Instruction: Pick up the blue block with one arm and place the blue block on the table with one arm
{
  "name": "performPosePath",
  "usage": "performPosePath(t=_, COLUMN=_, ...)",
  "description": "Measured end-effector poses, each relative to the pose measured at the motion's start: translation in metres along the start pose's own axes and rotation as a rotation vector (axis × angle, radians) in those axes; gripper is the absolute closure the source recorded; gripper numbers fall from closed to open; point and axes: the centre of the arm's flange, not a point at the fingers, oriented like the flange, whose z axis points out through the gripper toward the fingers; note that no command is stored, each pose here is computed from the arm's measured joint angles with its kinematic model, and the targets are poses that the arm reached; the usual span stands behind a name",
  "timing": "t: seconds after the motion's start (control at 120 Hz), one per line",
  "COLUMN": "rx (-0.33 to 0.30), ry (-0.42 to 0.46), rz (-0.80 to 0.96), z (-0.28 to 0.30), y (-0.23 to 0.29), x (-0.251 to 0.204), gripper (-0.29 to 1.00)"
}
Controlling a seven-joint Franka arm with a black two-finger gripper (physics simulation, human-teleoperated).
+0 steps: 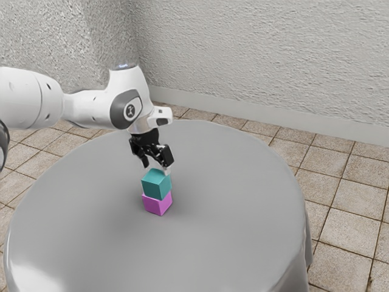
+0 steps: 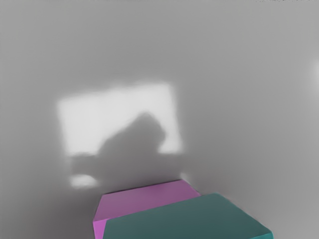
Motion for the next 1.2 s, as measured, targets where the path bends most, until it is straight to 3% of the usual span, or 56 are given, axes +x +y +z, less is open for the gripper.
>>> performPosePath(t=1.2, rx=-0.009, ry=-0.024, rz=-0.009, z=0.020, y=0.015, x=-0.024, gripper=0.00)
